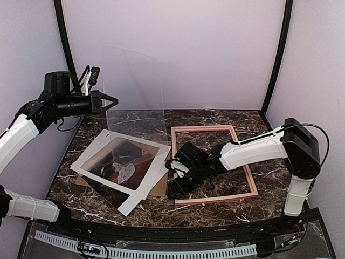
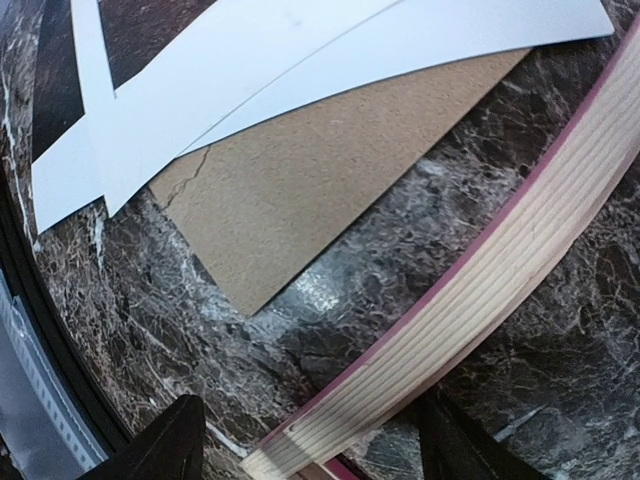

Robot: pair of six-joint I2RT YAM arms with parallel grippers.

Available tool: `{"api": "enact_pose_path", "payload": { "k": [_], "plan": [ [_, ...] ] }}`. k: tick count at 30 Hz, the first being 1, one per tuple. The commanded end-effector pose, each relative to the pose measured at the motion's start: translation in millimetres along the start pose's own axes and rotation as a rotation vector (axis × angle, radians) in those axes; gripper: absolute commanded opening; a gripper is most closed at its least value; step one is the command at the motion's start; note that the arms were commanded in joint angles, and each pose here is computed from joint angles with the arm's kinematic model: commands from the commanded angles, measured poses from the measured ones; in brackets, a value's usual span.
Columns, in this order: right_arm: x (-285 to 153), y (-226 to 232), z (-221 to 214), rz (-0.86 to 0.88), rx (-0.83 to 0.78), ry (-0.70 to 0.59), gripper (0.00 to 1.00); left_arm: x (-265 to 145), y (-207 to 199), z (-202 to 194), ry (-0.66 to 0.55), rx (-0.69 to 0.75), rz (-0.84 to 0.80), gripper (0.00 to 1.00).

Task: Put the photo into the frame
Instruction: Move the frame body to the center of the board.

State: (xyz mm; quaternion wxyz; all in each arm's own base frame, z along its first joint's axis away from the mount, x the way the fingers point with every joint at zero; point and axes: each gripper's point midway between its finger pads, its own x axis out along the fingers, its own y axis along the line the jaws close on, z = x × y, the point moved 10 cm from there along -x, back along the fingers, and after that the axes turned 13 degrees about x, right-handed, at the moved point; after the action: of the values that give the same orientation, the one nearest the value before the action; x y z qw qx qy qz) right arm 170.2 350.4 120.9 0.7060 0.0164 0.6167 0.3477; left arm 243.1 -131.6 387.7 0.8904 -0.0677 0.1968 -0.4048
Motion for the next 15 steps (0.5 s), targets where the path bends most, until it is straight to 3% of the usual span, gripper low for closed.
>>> {"api": "enact_pose_path", "payload": {
  "k": [1, 7, 15],
  "plan": [
    [-27, 4, 8, 0.019, -0.004, -0.079, 0.77, -2, -5, 7, -0.051, 0.015, -0.045, 0.0],
    [-80, -38, 15, -0.095, 0.09, -0.219, 0.84, -2, -9, 11, -0.067, -0.009, -0.09, 0.0],
    [-150, -136, 9, -0.323, 0.349, -0.389, 0.85, 5, -23, 15, -0.071, -0.044, -0.182, 0.0]
  ]
}}
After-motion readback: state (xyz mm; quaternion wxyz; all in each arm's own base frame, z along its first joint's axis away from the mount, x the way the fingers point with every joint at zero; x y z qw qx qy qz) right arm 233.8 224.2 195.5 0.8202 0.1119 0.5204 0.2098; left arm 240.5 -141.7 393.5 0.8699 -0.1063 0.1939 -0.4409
